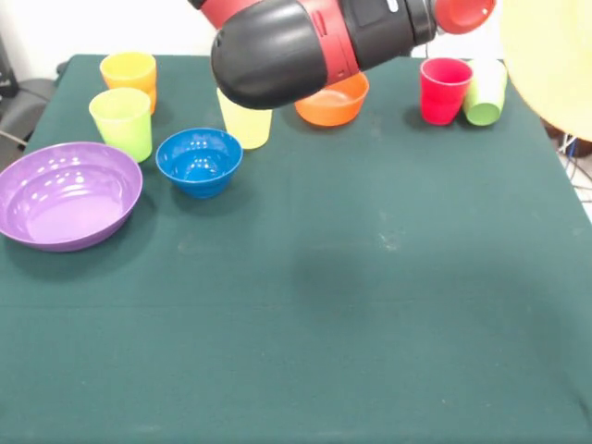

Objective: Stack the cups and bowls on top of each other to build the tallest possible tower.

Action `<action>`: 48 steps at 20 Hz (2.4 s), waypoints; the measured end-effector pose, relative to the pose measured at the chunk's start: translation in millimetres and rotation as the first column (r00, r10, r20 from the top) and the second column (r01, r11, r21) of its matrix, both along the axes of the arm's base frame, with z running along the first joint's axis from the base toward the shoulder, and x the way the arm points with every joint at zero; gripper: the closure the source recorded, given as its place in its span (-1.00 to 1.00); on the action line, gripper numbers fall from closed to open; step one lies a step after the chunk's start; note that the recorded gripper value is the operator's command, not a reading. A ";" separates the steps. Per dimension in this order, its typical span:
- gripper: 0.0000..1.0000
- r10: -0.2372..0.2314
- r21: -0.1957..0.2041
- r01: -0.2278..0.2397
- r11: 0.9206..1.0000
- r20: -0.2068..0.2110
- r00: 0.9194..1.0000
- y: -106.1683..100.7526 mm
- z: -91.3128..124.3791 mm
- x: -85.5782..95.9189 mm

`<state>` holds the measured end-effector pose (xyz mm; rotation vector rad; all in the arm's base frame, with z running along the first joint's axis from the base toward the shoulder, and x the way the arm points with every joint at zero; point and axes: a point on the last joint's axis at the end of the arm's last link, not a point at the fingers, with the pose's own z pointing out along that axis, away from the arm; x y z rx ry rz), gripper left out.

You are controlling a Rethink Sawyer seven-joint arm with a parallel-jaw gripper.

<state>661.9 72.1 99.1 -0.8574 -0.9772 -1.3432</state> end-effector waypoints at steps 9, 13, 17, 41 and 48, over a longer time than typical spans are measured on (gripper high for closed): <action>1.00 -0.101 0.168 0.116 0.979 -0.095 0.990 -10.8 26.8 6.4; 1.00 -0.108 0.226 0.134 0.965 -0.122 0.987 -14.7 30.8 0.7; 1.00 -0.112 0.260 0.152 0.954 -0.162 0.980 -18.2 23.0 -11.1; 1.00 -0.069 0.530 0.274 0.802 -0.374 0.925 -21.5 -6.7 -50.1; 1.00 -0.068 0.544 0.281 0.791 -0.377 0.924 -21.6 -6.8 -50.0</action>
